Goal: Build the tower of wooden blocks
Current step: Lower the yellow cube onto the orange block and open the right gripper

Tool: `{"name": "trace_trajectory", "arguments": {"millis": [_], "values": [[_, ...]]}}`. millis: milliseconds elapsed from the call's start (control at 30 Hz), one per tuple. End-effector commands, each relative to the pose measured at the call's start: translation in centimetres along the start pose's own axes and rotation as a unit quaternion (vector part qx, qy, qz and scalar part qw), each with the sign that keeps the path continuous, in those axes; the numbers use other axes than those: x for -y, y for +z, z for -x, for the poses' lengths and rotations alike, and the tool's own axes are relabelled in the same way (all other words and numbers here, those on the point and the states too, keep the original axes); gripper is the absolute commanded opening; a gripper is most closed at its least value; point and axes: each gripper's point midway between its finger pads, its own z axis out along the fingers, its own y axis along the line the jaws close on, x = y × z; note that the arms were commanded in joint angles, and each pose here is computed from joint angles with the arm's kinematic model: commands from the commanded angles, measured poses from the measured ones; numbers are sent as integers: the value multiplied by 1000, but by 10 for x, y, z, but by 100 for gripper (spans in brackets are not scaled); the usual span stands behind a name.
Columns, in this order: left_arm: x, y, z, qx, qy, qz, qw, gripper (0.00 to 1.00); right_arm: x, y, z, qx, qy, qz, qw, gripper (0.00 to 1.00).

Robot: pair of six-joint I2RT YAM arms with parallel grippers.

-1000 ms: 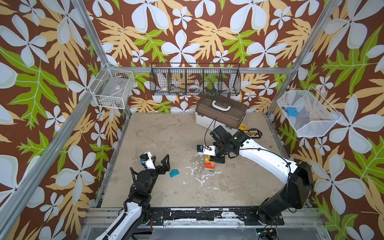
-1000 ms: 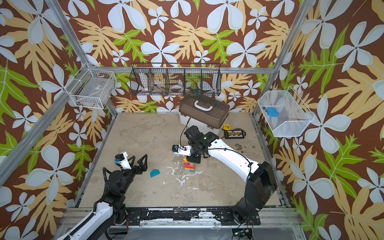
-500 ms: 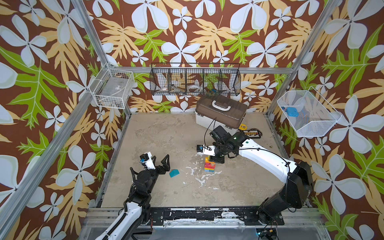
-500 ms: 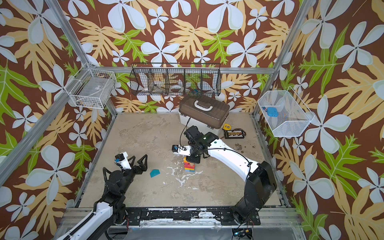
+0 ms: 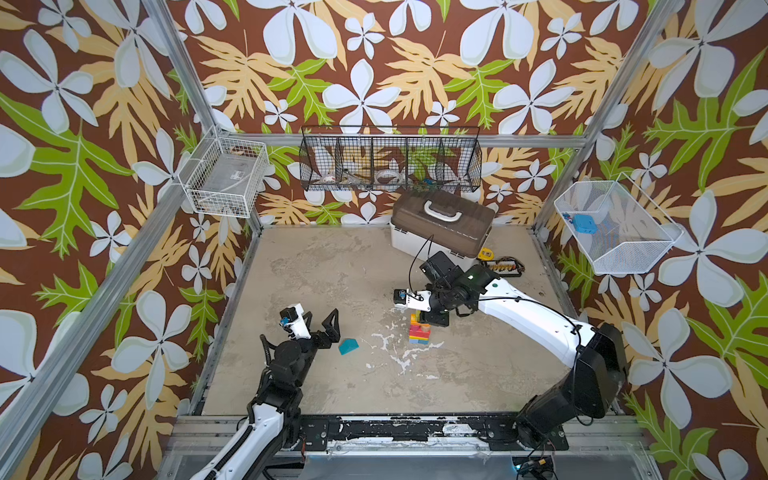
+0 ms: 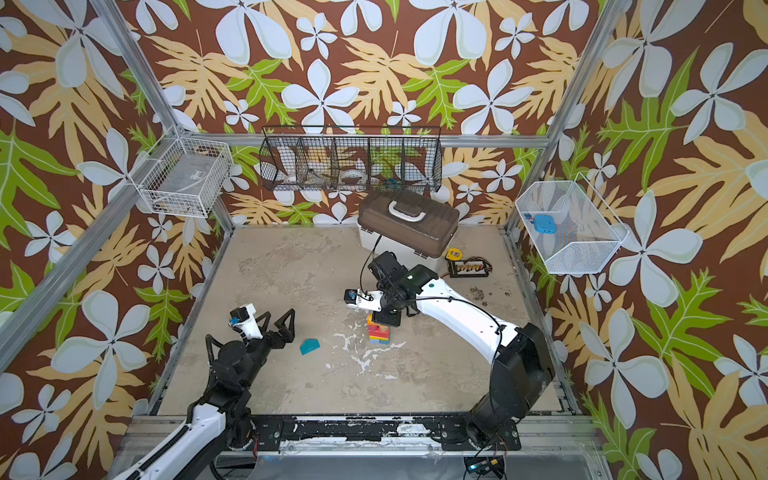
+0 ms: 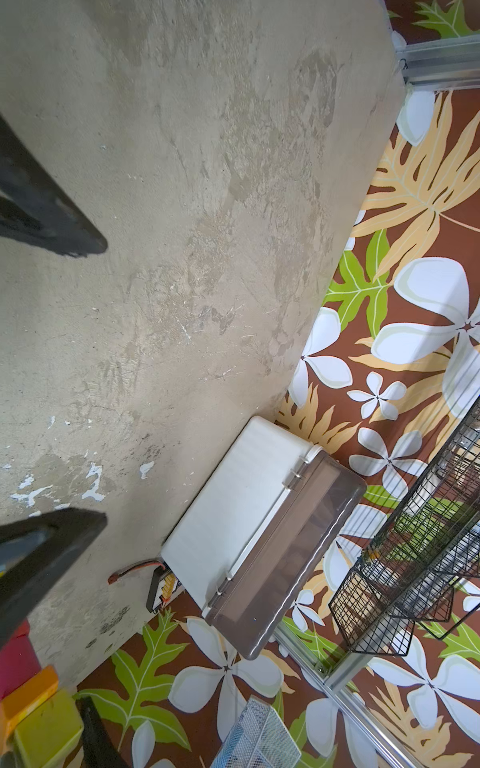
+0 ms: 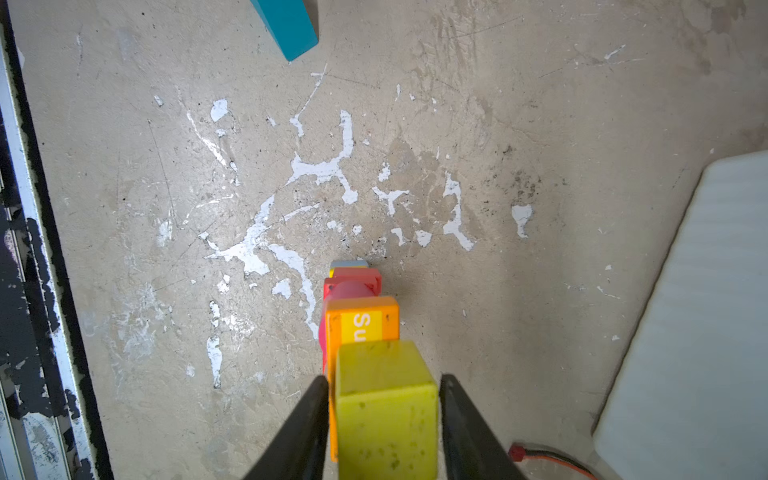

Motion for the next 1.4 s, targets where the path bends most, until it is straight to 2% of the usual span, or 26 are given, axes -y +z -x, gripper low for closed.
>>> {"name": "trace_trajectory", "arguments": {"millis": [0, 300, 867, 1367], "values": [[0, -1, 4, 13, 0, -2, 1000, 96, 2, -4, 2, 7, 6, -7, 1000, 45], [0, -1, 4, 13, -1, -2, 1000, 96, 0, -4, 1, 8, 6, -5, 1000, 42], [0, 0, 4, 13, -2, 0, 1000, 96, -4, -2, -3, 2, 7, 0, 1000, 30], [-1, 0, 3, 12, -3, 1, 1000, 96, -4, -4, -8, 1, 9, -10, 1000, 30]]}}
